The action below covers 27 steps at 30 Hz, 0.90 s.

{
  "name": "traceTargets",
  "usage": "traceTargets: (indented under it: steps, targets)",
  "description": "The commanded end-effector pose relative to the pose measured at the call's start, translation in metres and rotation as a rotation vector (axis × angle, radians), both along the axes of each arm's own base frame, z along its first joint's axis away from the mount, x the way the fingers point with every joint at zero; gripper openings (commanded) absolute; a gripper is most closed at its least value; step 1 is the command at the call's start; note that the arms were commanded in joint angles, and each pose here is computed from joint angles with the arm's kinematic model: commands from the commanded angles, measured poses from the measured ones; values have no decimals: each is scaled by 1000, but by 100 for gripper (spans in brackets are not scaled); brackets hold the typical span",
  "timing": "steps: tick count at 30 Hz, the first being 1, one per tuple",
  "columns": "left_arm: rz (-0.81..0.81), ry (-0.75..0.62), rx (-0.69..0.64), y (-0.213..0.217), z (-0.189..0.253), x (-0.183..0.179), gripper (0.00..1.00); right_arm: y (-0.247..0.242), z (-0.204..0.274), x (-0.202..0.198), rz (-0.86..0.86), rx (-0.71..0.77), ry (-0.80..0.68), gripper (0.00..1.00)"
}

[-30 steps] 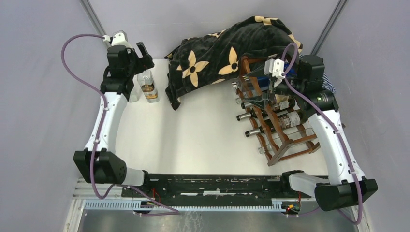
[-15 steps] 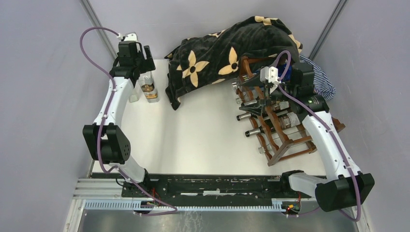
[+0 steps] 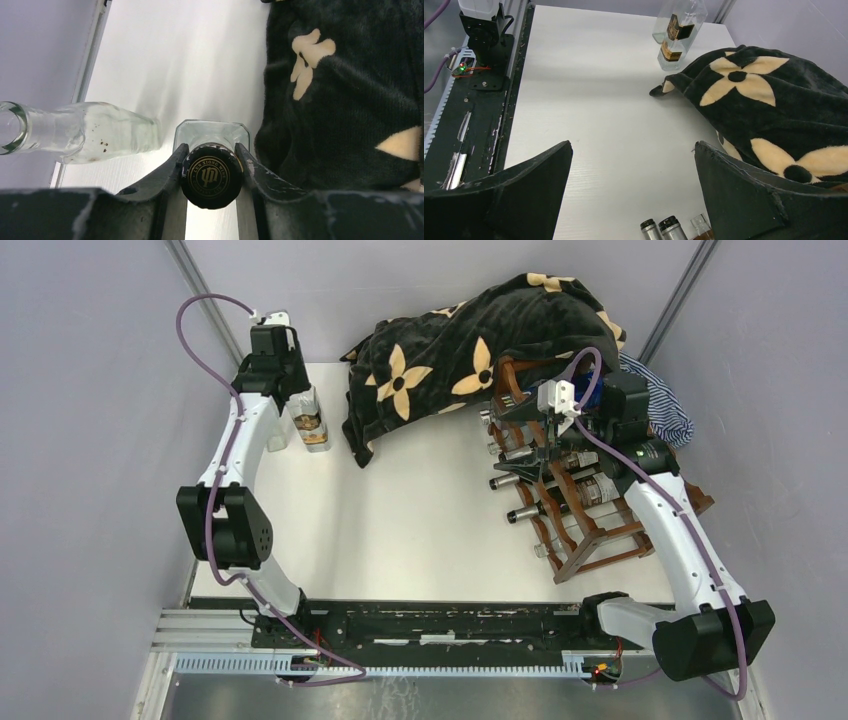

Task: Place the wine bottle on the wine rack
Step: Pick up the wine bottle from the center of the board.

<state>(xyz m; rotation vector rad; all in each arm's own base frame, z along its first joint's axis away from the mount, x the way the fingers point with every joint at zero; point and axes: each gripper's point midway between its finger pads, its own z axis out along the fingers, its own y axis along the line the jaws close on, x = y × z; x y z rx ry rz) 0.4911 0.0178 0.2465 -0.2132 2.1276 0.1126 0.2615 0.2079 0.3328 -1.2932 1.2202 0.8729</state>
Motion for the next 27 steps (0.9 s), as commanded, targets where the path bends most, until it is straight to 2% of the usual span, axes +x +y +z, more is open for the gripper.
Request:
traceTargets:
  steps: [1,3,12,27]
  targets:
    - [-27,-55,34,1,31,-2,7,1,12,-7,18,17,-45,98]
    - [-36,-70,34,-1,39,-12,2,1,12,-7,19,16,-44,98]
    - [-153,-183,-77,-29,83,-81,2,6,19,-13,54,1,-58,98]
    - [-735,-290,-516,-150,105,-192,2,49,15,-38,183,-67,-83,98]
